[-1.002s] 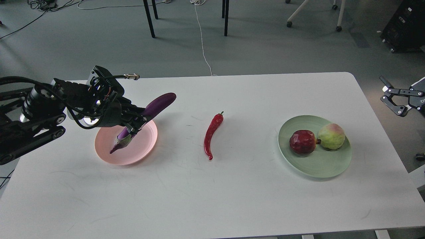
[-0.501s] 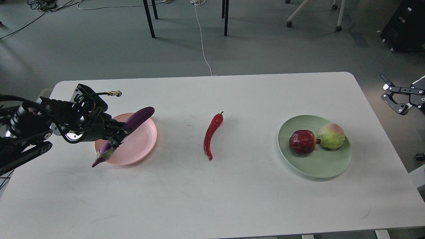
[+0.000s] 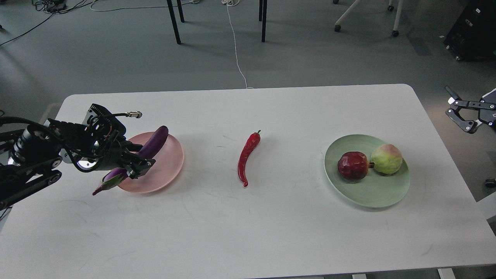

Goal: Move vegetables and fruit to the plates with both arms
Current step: 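Reach the left hand to the red chili pepper and grasp it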

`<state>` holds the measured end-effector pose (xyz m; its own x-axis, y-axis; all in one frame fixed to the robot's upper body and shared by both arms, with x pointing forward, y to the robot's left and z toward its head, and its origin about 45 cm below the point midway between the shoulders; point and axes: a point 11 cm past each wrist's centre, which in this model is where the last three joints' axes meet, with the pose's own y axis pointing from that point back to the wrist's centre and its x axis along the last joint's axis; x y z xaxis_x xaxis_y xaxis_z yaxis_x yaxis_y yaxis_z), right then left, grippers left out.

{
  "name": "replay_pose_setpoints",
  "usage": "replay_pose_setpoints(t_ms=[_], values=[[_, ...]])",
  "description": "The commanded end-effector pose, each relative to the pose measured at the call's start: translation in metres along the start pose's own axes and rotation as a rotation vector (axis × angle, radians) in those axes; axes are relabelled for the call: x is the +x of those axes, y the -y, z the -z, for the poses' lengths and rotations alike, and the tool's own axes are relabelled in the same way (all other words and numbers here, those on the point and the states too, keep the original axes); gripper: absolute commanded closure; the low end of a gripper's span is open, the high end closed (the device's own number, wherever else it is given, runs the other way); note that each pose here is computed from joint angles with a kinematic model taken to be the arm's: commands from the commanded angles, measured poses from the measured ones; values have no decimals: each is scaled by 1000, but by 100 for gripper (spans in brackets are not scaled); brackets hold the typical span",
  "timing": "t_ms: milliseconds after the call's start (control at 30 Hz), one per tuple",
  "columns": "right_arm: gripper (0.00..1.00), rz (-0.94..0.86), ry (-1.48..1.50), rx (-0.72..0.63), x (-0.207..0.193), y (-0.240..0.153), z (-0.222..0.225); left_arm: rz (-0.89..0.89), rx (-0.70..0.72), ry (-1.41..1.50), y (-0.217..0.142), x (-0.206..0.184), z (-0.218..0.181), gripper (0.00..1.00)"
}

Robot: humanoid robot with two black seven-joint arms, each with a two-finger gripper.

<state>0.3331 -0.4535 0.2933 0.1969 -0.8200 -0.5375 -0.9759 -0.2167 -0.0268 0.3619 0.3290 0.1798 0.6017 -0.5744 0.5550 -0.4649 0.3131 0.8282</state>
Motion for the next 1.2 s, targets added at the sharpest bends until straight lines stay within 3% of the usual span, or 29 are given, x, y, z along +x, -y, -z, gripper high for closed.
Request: replay_pose_setpoints(t_ms=[0,234,434,634,935,1169], values=[[1,-5,-5,0,1,-1,1,-36,-3,8,-3,16,0,32],[1,-53,-29,-17,15,-16,4,-193,-102,88,-6,102,-38,31],[1,-91,-55,-28,26,-28,9,-288,-243,168,22,157,-111,31],[1,-116,-70,-32,33,-34,12,-293,-257,182,52,177,-150,31],[1,-112,-67,-32,32,-34,11,-233,-197,117,93,175,-149,31],[1,-110,-67,-31,31,-33,11,-157,-179,158,111,148,-153,31]])
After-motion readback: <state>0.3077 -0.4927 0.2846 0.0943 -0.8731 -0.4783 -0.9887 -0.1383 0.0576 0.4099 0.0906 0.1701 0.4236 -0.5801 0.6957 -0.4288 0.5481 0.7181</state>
